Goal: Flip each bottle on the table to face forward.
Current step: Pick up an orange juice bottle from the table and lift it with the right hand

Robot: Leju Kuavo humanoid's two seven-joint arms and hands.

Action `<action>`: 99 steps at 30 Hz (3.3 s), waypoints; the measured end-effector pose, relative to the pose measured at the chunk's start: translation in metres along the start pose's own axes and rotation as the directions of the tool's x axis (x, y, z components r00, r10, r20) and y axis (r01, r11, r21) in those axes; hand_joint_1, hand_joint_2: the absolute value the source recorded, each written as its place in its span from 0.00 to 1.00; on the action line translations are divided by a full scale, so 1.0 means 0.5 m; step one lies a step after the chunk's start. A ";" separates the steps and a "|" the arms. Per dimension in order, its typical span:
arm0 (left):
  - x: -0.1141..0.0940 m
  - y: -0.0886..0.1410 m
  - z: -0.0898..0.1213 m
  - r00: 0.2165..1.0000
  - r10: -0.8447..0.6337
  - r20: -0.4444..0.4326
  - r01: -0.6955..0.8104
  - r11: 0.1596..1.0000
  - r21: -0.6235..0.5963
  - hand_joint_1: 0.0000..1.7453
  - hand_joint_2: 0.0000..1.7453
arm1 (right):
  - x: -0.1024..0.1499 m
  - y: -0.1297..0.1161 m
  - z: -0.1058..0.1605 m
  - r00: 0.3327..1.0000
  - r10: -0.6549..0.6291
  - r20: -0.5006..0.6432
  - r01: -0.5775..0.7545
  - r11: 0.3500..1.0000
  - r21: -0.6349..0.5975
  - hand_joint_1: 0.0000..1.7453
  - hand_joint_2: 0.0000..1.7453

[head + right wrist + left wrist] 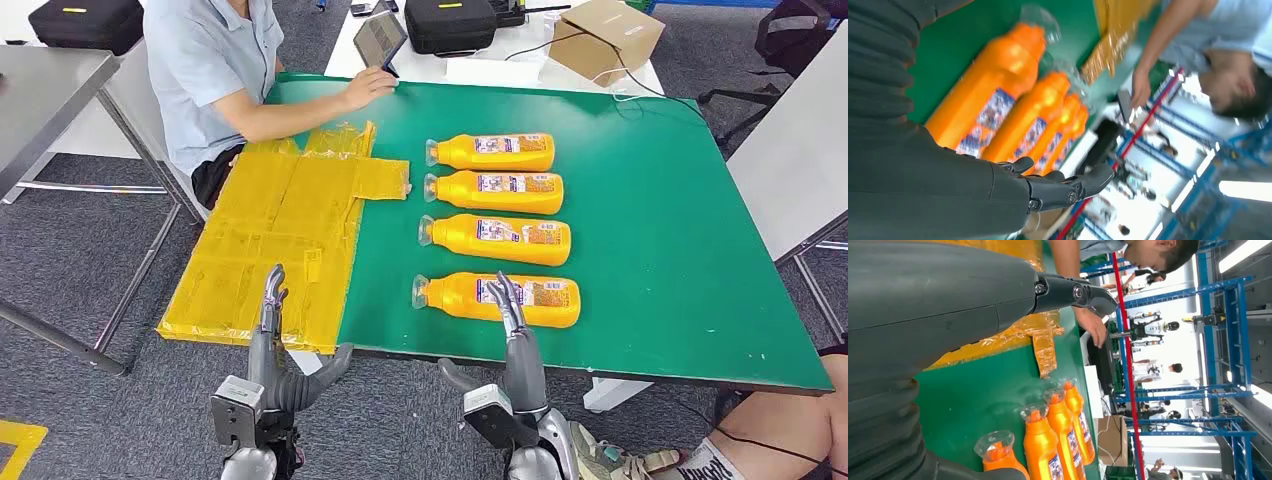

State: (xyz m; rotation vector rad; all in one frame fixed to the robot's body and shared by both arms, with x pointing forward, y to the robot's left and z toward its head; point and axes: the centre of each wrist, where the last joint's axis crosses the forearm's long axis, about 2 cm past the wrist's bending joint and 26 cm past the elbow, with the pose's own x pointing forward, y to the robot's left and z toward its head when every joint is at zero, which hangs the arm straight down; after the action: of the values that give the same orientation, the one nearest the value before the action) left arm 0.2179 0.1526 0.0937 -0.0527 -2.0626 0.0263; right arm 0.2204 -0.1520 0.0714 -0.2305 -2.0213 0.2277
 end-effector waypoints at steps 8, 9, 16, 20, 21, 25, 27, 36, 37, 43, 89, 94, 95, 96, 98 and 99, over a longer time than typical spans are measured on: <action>0.005 -0.010 -0.001 1.000 0.006 0.001 -0.006 1.000 -0.010 0.00 1.00 | -0.016 -0.036 0.014 0.999 0.045 -0.023 -0.049 0.973 -0.226 0.00 0.50; 0.005 -0.013 0.000 1.000 0.008 0.002 -0.008 1.000 -0.010 0.00 1.00 | -0.015 -0.039 0.016 0.998 0.049 -0.025 -0.054 0.970 -0.236 0.00 0.25; 0.004 -0.015 0.000 1.000 0.004 0.014 -0.004 1.000 0.024 0.00 1.00 | -0.013 -0.046 0.019 0.992 0.125 -0.017 -0.126 0.973 -0.196 0.00 1.00; 0.003 -0.012 0.003 1.000 0.006 0.012 -0.007 0.999 0.034 0.00 1.00 | -0.015 -0.055 0.018 0.972 0.233 -0.027 -0.234 0.966 -0.110 0.00 0.75; 0.003 -0.011 0.004 1.000 0.006 0.011 -0.007 0.999 0.035 0.00 1.00 | -0.017 -0.058 0.019 0.970 0.241 -0.029 -0.243 0.964 -0.104 0.00 0.50; 0.002 -0.009 0.005 1.000 0.011 0.012 -0.011 0.999 0.041 0.00 1.00 | -0.019 -0.070 0.018 0.944 0.329 -0.001 -0.327 0.941 -0.089 0.00 0.00; 0.001 -0.008 0.005 1.000 0.019 0.014 -0.020 0.999 0.045 0.00 1.00 | -0.020 -0.082 0.015 0.904 0.426 0.024 -0.424 0.903 -0.062 0.00 0.00; 0.005 -0.007 -0.010 0.997 0.061 0.042 -0.064 0.996 0.058 0.00 1.00 | -0.066 -0.165 -0.033 0.704 0.704 0.094 -0.709 0.702 0.064 0.00 1.00; 0.007 -0.007 -0.013 0.997 0.063 0.048 -0.066 0.996 0.059 0.00 1.00 | -0.072 -0.172 -0.043 0.679 0.729 0.090 -0.734 0.675 0.076 0.00 1.00; 0.015 -0.001 -0.024 0.995 0.072 0.069 -0.076 0.995 0.061 0.00 1.00 | -0.105 -0.212 -0.098 0.567 0.824 0.022 -0.812 0.553 0.187 0.00 1.00; 0.017 0.001 -0.060 0.990 0.107 0.097 -0.109 0.994 0.024 0.00 1.00 | -0.181 -0.155 -0.264 0.625 0.777 0.070 -0.593 0.415 0.690 1.00 1.00; 0.020 0.002 -0.055 0.990 0.105 0.098 -0.108 0.994 0.029 0.00 1.00 | -0.183 -0.153 -0.260 0.637 0.768 0.067 -0.578 0.418 0.701 1.00 1.00; 0.021 0.003 -0.055 0.990 0.105 0.099 -0.108 0.994 0.030 0.00 1.00 | -0.183 -0.153 -0.259 0.637 0.768 0.067 -0.577 0.417 0.702 1.00 1.00; 0.022 0.003 -0.054 0.989 0.105 0.100 -0.108 0.994 0.031 0.00 1.00 | -0.184 -0.152 -0.258 0.637 0.768 0.068 -0.576 0.416 0.703 1.00 1.00; 0.023 0.004 -0.054 0.989 0.105 0.103 -0.109 0.994 0.032 0.00 1.00 | -0.185 -0.152 -0.257 0.638 0.767 0.067 -0.574 0.416 0.705 1.00 1.00; 0.024 0.004 -0.053 0.989 0.105 0.103 -0.109 0.994 0.033 0.00 1.00 | -0.185 -0.153 -0.256 0.641 0.765 0.063 -0.571 0.419 0.706 1.00 1.00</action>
State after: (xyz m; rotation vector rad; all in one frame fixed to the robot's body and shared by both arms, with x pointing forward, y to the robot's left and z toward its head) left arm 0.2359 0.1550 0.1165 -0.1404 -2.1581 0.1373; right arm 0.3710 -0.2420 0.0680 -0.5807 -1.3244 1.3717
